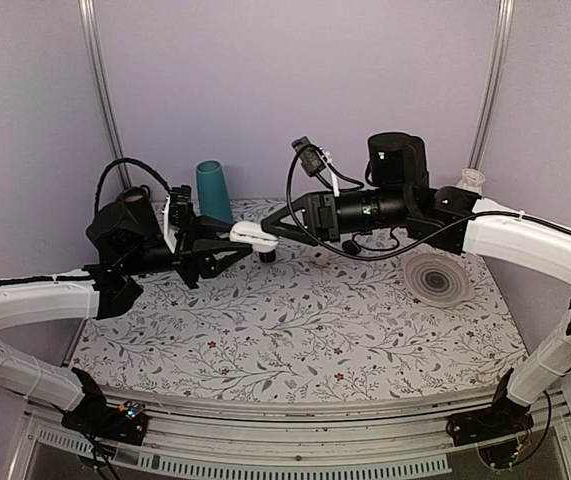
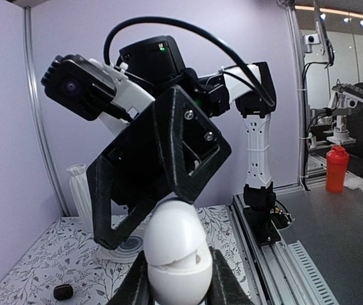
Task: Insert the wireless bluetooth earbuds into the charging case
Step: Open the charging case with the earbuds, then adjust the charging case with the earbuds, then close the charging case with the earbuds, then open the charging case with the earbuds.
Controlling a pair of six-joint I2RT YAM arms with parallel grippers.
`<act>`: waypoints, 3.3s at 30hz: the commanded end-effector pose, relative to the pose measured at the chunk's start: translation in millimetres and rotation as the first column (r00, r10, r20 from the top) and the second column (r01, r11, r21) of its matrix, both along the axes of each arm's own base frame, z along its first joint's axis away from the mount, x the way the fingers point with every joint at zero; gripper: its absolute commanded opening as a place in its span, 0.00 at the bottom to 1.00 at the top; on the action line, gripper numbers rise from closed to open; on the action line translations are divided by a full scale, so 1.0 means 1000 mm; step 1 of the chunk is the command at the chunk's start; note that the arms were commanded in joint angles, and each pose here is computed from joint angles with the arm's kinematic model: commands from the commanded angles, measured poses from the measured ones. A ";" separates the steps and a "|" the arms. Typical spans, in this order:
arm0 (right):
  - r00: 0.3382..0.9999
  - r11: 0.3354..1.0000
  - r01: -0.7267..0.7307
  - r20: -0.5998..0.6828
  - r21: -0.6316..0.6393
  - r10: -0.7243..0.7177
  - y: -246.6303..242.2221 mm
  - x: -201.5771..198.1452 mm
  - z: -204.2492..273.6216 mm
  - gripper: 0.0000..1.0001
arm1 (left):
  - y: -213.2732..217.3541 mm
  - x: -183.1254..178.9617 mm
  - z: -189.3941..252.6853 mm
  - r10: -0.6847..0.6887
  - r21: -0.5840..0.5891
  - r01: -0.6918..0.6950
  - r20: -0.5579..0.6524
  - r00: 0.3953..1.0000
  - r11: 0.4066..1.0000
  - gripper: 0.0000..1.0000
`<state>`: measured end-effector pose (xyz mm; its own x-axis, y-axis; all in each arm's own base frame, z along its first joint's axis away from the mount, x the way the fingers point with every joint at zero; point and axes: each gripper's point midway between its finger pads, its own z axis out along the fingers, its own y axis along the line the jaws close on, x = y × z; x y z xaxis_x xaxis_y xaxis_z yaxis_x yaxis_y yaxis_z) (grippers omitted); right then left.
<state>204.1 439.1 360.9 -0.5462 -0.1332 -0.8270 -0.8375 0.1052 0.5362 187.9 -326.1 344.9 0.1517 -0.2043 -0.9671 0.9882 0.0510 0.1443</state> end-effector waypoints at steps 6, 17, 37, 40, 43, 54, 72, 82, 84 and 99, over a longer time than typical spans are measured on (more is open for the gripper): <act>0.998 0.993 0.061 0.028 -0.104 -0.058 0.013 0.003 -0.032 0.52 | 0.004 0.002 0.020 0.013 -0.058 -0.013 0.010 1.000 0.998 0.00; 0.986 0.987 0.151 0.083 -0.051 -0.147 -0.001 0.010 -0.007 0.55 | 0.005 -0.005 0.008 -0.042 -0.019 0.041 -0.021 0.999 0.999 0.00; 0.999 0.998 0.028 0.026 0.055 -0.030 -0.007 -0.003 0.014 0.74 | 0.002 -0.017 -0.013 -0.134 0.045 0.139 -0.107 0.985 0.989 0.00; 0.999 0.998 -0.012 0.031 0.058 0.010 -0.003 -0.011 0.013 0.82 | 0.001 -0.017 -0.013 -0.140 0.043 0.146 -0.110 0.984 0.988 0.00; 1.000 0.999 -0.013 0.026 0.041 0.012 0.000 -0.011 0.007 0.88 | 0.001 -0.016 -0.011 -0.130 0.036 0.134 -0.103 0.986 0.990 0.00; 0.987 0.971 0.125 -0.128 0.205 -0.100 -0.023 -0.008 -0.012 0.99 | 0.008 -0.005 0.003 0.052 -0.049 -0.049 0.080 0.995 0.998 0.00; 0.978 0.935 0.134 -0.195 0.328 -0.071 -0.013 -0.013 -0.008 0.95 | 0.006 -0.024 0.001 0.225 -0.154 -0.170 0.490 0.843 0.973 0.00; 0.983 0.944 0.100 -0.178 0.315 -0.044 -0.004 -0.024 -0.013 0.93 | 0.005 -0.029 0.004 0.224 -0.168 -0.158 0.530 0.818 0.973 0.00; 0.987 0.946 0.089 -0.156 0.311 -0.041 -0.003 -0.027 -0.012 0.93 | 0.005 -0.029 0.005 0.229 -0.173 -0.160 0.533 0.815 0.972 0.00; 0.990 0.953 0.086 -0.132 0.290 -0.049 0.012 -0.031 -0.015 0.93 | 0.005 -0.031 0.024 0.318 -0.243 -0.212 0.588 0.744 0.946 0.00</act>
<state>170.9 445.2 334.8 -0.6657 0.1284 -0.7351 -0.7428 -0.0193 0.6693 164.3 -323.8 351.7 0.7271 -0.1802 -0.6625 0.6789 0.3318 0.6549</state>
